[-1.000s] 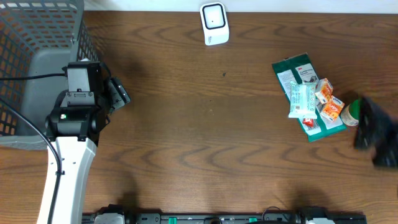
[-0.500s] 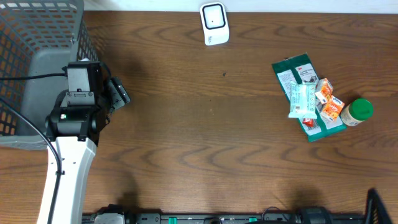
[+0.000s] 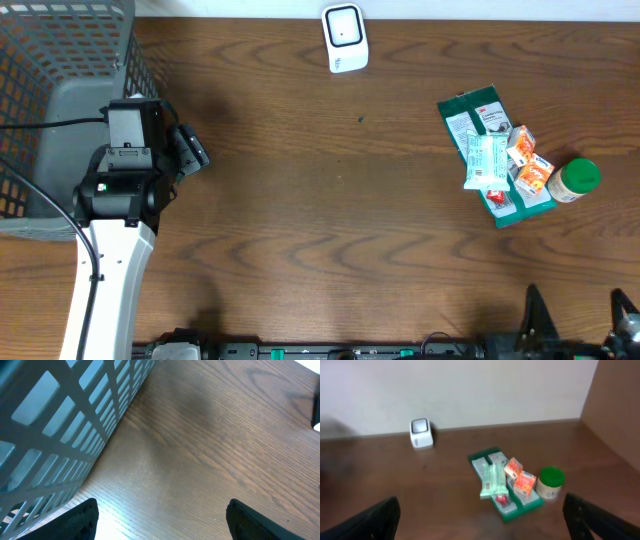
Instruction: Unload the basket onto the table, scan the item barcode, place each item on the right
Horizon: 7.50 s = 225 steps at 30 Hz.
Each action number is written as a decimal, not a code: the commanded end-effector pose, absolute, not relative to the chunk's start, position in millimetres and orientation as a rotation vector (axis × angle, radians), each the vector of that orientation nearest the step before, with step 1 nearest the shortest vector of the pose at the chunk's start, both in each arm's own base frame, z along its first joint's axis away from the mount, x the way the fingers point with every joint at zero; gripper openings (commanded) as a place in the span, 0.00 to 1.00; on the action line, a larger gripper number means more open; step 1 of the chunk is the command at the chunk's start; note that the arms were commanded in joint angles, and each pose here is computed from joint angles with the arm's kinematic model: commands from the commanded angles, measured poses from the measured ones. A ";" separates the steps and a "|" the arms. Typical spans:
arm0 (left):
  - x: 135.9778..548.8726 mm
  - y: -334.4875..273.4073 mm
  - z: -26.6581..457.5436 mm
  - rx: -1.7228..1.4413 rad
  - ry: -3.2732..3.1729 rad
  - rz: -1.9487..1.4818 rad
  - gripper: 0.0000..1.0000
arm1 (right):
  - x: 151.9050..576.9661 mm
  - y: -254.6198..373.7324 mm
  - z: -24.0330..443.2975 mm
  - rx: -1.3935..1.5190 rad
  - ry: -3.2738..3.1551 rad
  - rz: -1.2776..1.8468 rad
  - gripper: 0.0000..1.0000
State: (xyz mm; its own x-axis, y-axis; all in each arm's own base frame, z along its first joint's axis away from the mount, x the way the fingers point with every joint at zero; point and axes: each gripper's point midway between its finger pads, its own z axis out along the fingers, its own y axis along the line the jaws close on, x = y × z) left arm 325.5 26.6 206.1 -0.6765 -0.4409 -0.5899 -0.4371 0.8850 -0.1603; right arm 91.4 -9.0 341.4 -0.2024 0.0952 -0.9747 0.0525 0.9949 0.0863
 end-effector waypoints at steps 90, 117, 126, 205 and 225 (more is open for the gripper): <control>311.1 30.1 237.3 -0.617 2.298 -0.019 0.83 | 246.0 10.8 156.9 -0.110 1.640 -0.022 0.99; 110.0 40.3 357.9 -0.527 1.671 -0.092 0.83 | 246.0 10.8 156.9 -0.110 1.640 -0.022 0.99; 98.1 39.4 338.3 -0.527 1.662 -0.102 0.83 | 246.0 10.8 156.9 -0.110 1.640 -0.022 0.99; 243.4 13.8 137.0 -0.135 1.719 -0.001 0.83 | 246.0 10.8 156.9 -0.110 1.640 -0.022 0.99; 243.4 13.8 136.5 -0.135 1.721 0.000 0.83 | 246.0 10.8 156.9 -0.110 1.640 -0.022 0.99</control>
State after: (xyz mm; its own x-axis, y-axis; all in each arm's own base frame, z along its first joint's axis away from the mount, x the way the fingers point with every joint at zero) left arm 244.3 14.6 153.8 -0.0932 -0.1105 -0.9895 -0.0936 0.9904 -0.1018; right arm 246.2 12.1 156.8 -0.0710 -0.0763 -0.9946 -0.0602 0.9956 -0.0721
